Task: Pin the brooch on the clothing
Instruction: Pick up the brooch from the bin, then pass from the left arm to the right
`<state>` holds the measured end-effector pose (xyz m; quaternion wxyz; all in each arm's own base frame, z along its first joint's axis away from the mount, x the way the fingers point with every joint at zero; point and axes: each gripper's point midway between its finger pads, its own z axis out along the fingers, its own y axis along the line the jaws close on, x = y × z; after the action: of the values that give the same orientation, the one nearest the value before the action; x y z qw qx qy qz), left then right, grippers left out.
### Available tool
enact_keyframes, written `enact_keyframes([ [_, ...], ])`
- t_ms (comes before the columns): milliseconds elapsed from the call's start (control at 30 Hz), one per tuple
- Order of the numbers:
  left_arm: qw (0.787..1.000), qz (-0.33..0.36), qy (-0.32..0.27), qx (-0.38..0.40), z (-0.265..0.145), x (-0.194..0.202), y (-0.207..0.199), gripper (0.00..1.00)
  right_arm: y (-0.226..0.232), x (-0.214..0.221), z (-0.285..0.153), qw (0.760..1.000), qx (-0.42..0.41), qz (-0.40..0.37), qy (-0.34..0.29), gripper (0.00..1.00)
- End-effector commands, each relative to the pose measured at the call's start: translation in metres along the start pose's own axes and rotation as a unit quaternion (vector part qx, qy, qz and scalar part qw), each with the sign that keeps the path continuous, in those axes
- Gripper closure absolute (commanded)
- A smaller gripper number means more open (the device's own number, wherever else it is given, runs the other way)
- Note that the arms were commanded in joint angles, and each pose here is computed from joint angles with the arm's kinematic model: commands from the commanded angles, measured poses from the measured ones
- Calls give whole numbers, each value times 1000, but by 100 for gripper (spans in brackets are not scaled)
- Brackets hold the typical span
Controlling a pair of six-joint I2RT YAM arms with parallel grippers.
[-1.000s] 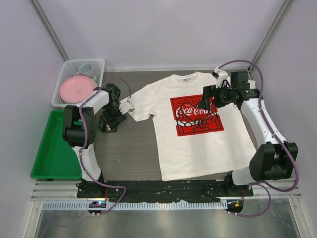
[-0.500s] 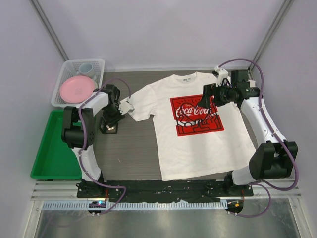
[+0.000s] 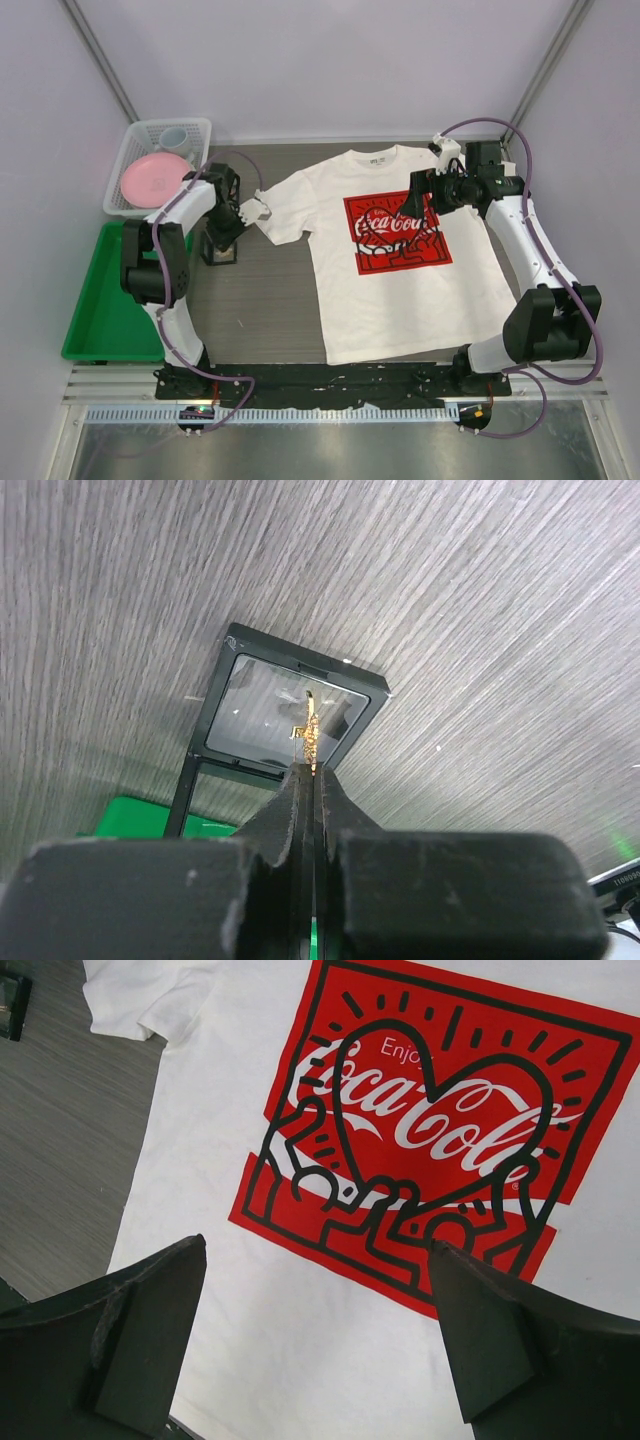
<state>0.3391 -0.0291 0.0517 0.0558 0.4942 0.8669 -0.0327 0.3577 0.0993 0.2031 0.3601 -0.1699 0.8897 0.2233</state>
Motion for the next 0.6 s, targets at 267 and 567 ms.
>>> enact_keyframes([
  [267,994,-4,-107,-27,-75,-36,-2,100,4,-32,-14,998,16,5,-66,2],
  [567,896,207,-342,-192,-206,-109,-70,100,73,-41,-17,981,-181,56,-51,4],
])
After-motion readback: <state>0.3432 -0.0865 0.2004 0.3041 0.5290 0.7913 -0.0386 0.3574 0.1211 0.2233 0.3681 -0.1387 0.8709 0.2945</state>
